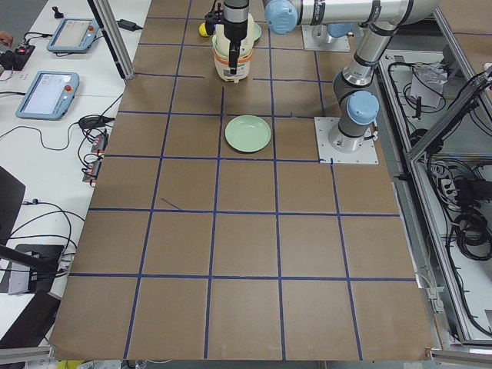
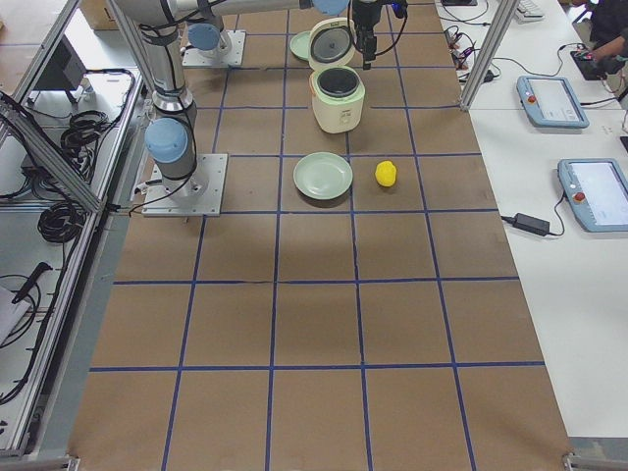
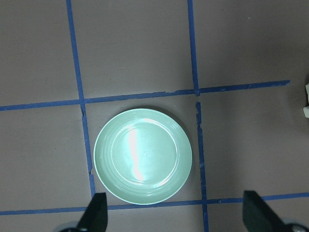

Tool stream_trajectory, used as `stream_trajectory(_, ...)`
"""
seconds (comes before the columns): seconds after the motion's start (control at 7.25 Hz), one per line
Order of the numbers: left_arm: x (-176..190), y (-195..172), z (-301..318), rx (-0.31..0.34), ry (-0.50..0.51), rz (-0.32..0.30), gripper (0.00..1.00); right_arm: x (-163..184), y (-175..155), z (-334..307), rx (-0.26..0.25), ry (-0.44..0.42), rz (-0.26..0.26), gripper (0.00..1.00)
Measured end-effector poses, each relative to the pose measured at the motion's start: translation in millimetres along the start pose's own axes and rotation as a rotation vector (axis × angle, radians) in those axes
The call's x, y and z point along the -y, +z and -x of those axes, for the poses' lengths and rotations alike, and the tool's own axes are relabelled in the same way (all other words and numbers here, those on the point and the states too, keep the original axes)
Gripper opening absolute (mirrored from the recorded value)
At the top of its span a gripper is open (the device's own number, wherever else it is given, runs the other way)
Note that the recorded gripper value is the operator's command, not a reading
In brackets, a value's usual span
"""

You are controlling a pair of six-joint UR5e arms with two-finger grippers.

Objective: Press rice cooker button

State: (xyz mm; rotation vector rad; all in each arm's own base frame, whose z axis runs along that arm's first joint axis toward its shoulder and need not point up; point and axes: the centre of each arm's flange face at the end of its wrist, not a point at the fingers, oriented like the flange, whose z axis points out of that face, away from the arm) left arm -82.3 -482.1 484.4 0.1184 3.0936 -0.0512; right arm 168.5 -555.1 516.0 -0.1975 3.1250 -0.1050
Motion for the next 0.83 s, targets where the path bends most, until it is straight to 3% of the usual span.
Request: stream_trajectory(0.83,0.0,0.0,0.0,0.000,0.000,0.000,1.00,-1.6,-0.9,3.3,0.002,0.002,0.001,1.00)
